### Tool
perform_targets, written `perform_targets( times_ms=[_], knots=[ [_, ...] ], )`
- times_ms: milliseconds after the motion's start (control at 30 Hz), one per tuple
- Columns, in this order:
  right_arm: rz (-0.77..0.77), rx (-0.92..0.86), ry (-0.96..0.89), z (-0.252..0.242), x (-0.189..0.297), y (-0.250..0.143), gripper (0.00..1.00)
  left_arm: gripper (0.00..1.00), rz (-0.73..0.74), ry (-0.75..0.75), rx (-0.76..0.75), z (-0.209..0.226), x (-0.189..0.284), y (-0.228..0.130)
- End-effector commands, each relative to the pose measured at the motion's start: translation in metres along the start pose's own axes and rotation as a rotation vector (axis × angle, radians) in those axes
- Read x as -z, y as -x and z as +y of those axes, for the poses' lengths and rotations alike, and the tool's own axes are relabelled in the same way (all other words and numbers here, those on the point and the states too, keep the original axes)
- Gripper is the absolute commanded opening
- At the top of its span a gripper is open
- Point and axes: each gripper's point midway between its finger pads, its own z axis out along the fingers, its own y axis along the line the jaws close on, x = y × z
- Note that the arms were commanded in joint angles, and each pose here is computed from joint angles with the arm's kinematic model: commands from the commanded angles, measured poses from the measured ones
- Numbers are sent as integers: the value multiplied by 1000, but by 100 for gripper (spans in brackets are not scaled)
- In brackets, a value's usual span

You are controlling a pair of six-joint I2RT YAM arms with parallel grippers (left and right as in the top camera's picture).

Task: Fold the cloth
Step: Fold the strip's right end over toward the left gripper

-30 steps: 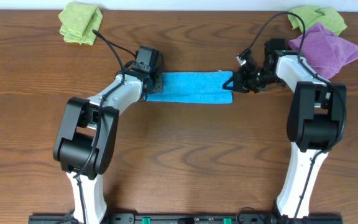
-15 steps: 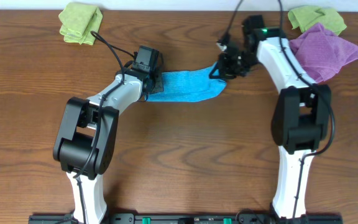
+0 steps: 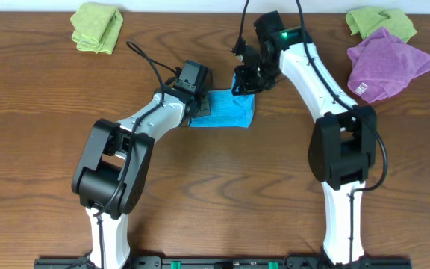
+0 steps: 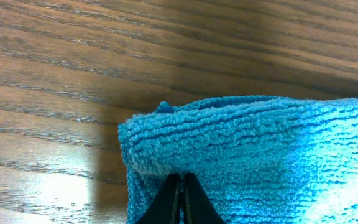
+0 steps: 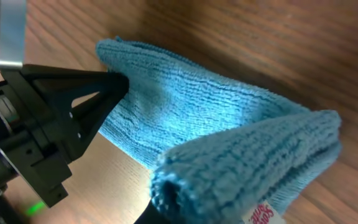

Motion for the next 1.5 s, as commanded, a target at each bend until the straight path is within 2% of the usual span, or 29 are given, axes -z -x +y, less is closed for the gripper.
perform_targets(
  times_ms=[0,300,500,733,967,1467],
  knots=[
    [-32,-1,-38,-1,15,7,1,6,38,4,25,7,-8,-6],
    [3,-1,-66,-3,14,-2,1,6,-142,-70,48,-7,52,65],
    [15,39,-101,4,8,-4,2,6,-277,-89,83,4,131,104],
    [24,136,-187,28,-9,-5,1,6,-304,-51,150,42,208,98],
    [-9,237,-278,51,-25,2,2,6,-304,10,204,83,259,79],
    [-1,228,-269,64,-46,-1,1,6,-289,29,185,90,268,71]
  ],
)
